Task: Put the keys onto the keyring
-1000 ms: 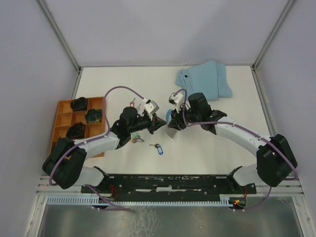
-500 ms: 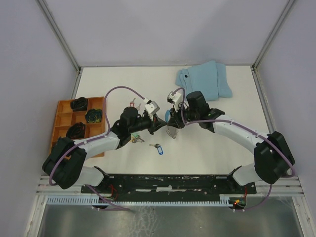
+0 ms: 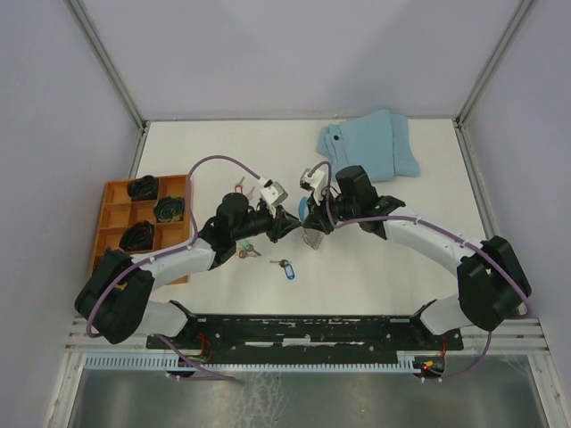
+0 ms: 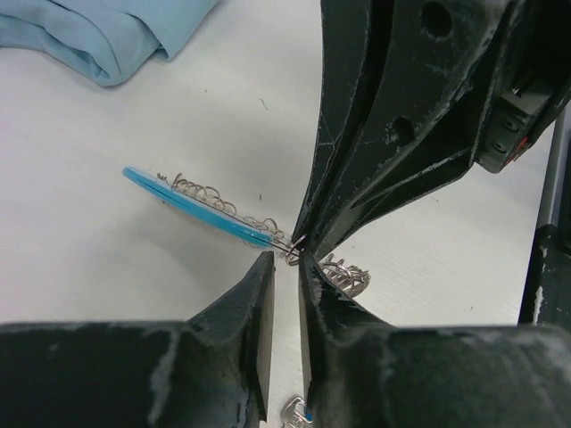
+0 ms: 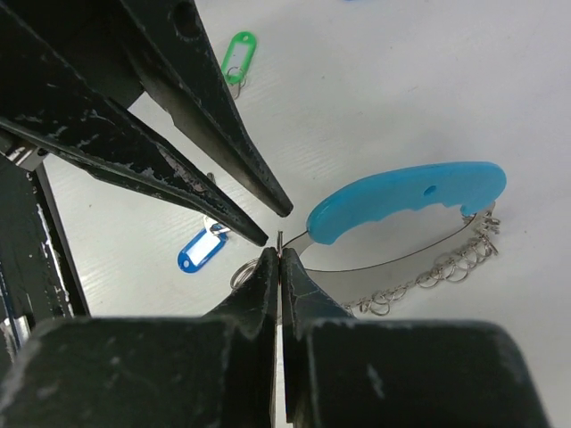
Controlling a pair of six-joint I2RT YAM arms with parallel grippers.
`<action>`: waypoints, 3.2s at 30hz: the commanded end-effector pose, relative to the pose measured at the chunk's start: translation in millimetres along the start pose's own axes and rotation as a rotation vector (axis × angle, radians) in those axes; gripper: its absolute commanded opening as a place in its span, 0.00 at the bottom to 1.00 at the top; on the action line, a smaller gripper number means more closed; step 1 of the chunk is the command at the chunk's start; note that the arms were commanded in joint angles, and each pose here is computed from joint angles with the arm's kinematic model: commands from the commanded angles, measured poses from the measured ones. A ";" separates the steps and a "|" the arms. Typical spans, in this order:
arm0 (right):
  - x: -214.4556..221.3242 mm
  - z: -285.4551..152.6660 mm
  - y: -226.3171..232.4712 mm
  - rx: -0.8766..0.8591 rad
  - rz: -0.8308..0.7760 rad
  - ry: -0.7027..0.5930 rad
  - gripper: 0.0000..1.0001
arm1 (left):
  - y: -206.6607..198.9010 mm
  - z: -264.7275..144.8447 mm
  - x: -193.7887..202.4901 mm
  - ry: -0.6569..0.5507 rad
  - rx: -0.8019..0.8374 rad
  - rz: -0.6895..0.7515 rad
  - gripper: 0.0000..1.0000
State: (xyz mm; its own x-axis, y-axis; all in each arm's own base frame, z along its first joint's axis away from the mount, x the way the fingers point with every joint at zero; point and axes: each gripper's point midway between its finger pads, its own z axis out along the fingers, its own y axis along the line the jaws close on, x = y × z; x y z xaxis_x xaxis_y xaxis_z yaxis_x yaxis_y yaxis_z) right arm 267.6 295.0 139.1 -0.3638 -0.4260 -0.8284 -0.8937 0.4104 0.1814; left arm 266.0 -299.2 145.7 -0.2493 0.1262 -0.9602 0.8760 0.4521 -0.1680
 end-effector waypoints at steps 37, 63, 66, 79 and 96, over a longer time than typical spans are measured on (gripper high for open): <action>-18.0 -22.9 29.8 -0.194 -0.568 -0.314 0.02 | 11.0 8.2 -47.5 -0.055 -0.134 -0.495 0.49; -15.1 -27.9 14.9 -0.106 -0.564 -0.300 0.01 | 27.1 -39.4 -1.9 -0.016 -0.317 -0.355 0.57; -14.7 -30.4 13.9 -0.086 -0.545 -0.300 0.01 | 25.9 -44.1 19.8 0.067 -0.350 -0.414 0.57; -20.8 -32.4 10.3 -0.054 -0.513 -0.317 0.01 | 4.6 -51.8 32.4 0.079 -0.340 -0.330 0.58; -18.0 -29.3 19.2 -0.143 -0.511 -0.280 0.01 | -14.6 -17.5 -52.5 -0.157 0.016 0.135 0.52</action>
State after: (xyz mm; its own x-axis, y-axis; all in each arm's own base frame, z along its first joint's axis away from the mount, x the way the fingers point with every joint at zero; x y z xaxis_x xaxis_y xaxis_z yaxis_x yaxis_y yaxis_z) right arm 245.8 279.9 150.1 0.1322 -0.3449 -0.9293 -0.9747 0.1252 -0.1852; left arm 254.1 -281.7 158.3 -0.2942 0.0572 -0.9540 0.8074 0.5491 -0.2161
